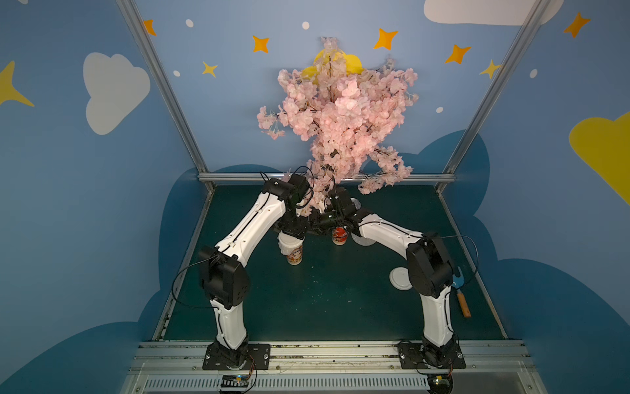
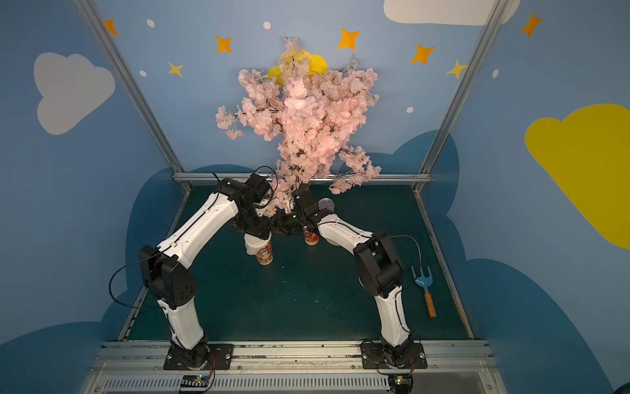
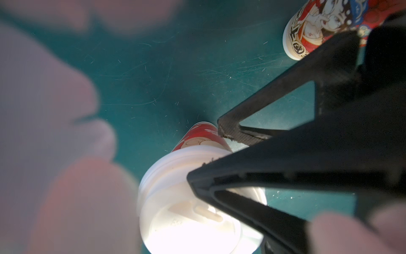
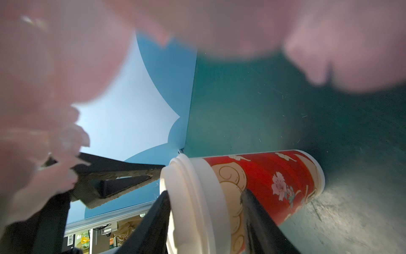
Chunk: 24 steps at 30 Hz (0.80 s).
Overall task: Put the leak-proof paper on the milk tea cups
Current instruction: Secure the cup lid on the cup.
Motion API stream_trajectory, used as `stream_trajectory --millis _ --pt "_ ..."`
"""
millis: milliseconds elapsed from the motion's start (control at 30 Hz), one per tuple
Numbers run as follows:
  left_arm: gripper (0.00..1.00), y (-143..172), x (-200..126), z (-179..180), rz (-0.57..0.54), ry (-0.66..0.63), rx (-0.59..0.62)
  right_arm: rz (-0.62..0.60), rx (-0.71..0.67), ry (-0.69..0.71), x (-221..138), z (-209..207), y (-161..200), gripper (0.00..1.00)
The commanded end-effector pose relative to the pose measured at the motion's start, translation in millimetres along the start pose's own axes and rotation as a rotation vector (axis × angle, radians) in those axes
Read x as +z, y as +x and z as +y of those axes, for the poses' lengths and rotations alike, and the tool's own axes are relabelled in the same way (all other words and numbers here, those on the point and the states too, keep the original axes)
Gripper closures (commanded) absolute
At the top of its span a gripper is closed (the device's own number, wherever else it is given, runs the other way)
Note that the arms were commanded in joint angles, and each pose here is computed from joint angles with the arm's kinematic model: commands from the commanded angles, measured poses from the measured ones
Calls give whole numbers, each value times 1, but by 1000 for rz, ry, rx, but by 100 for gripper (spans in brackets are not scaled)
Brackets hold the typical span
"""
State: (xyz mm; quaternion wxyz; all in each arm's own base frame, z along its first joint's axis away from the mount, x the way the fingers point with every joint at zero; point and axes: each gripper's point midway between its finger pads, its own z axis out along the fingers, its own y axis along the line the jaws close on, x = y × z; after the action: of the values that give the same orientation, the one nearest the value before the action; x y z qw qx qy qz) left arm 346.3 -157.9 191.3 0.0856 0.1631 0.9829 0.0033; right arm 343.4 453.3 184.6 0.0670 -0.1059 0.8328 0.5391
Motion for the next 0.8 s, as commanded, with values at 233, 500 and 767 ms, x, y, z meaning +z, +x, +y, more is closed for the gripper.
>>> stream_trajectory --millis 233,500,767 --pt "20 -23 21 -21 -52 72 -24 170 66 143 26 -28 54 48" --pt "20 -19 25 -22 -44 77 -28 202 93 193 29 -43 62 48" --pt "20 -15 29 -21 -35 78 -38 236 105 212 31 -48 68 48"
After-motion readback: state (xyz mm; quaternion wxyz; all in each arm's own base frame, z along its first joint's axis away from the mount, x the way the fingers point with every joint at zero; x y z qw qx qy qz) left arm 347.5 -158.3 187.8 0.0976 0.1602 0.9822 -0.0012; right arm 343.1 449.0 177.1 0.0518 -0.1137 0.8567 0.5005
